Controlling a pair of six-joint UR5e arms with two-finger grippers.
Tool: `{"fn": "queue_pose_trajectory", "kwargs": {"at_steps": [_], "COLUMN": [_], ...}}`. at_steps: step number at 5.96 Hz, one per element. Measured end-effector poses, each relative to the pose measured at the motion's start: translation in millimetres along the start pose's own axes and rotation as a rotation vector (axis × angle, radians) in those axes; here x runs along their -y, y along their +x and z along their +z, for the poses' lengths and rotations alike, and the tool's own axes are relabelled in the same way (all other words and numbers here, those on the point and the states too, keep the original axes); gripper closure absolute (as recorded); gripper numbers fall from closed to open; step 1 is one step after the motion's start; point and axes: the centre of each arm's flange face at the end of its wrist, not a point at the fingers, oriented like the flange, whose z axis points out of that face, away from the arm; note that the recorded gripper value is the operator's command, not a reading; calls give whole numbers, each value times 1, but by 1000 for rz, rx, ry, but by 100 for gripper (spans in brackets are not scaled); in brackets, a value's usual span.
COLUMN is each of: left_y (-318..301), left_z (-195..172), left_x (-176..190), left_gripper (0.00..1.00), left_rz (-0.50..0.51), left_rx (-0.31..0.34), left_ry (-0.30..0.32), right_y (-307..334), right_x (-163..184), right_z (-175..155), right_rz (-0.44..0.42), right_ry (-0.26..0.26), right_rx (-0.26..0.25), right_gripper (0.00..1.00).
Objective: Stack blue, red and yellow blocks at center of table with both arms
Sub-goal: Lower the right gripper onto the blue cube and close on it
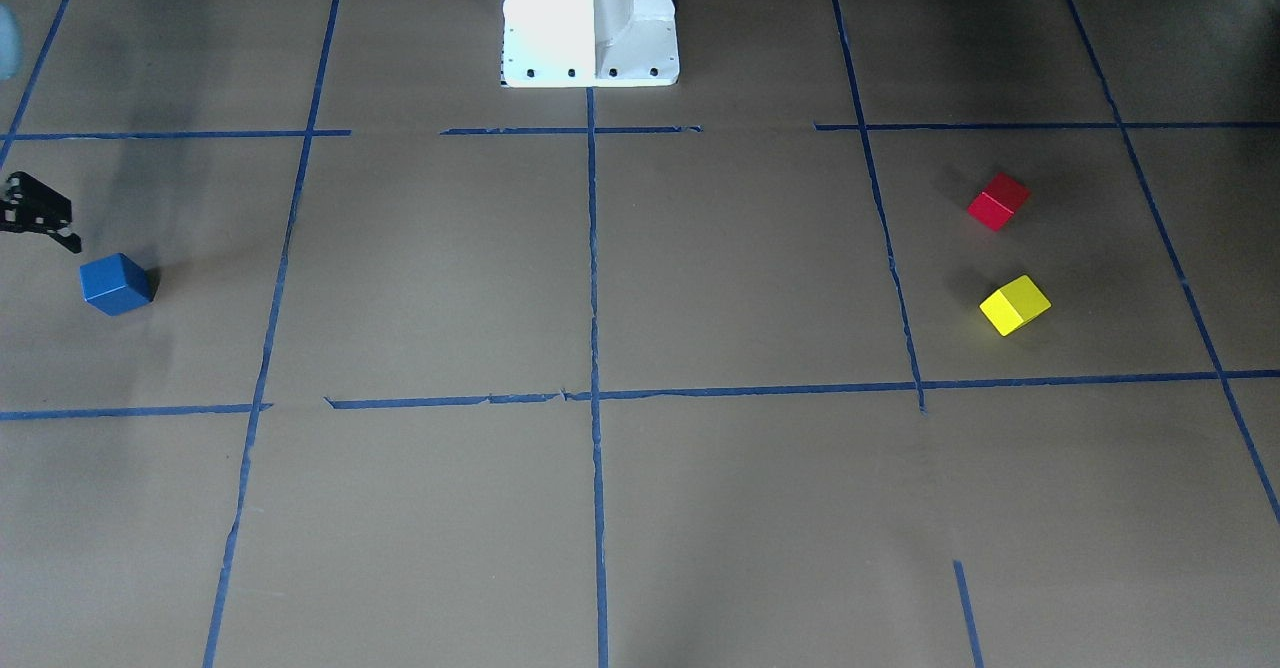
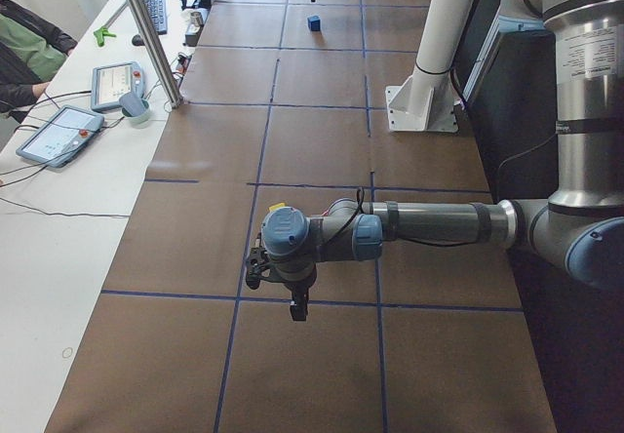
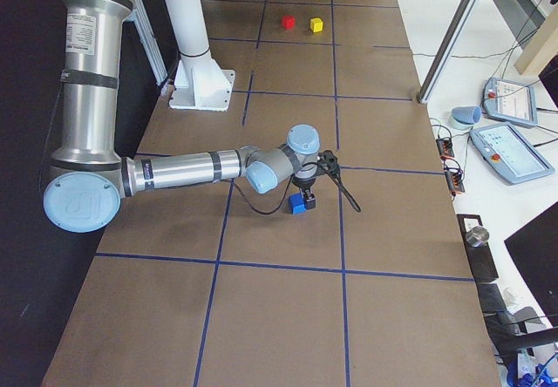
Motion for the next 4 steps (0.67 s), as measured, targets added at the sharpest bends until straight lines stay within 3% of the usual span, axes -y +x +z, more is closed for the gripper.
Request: {"fn": "queue_pose_trajectory", "kwargs": {"at_steps": [4], "left_y": [1], "left_z": [-1], "left_x": [0], "left_gripper": [0], "left_rz": [1], "left_rx": [-1], "left_ry": [1], "right_y": [-3], "right_x": [-10], "right_z": [67], "right_rz": [21], "right_ry": [-94], "right_rx": [-46], "right_gripper": [0]}}
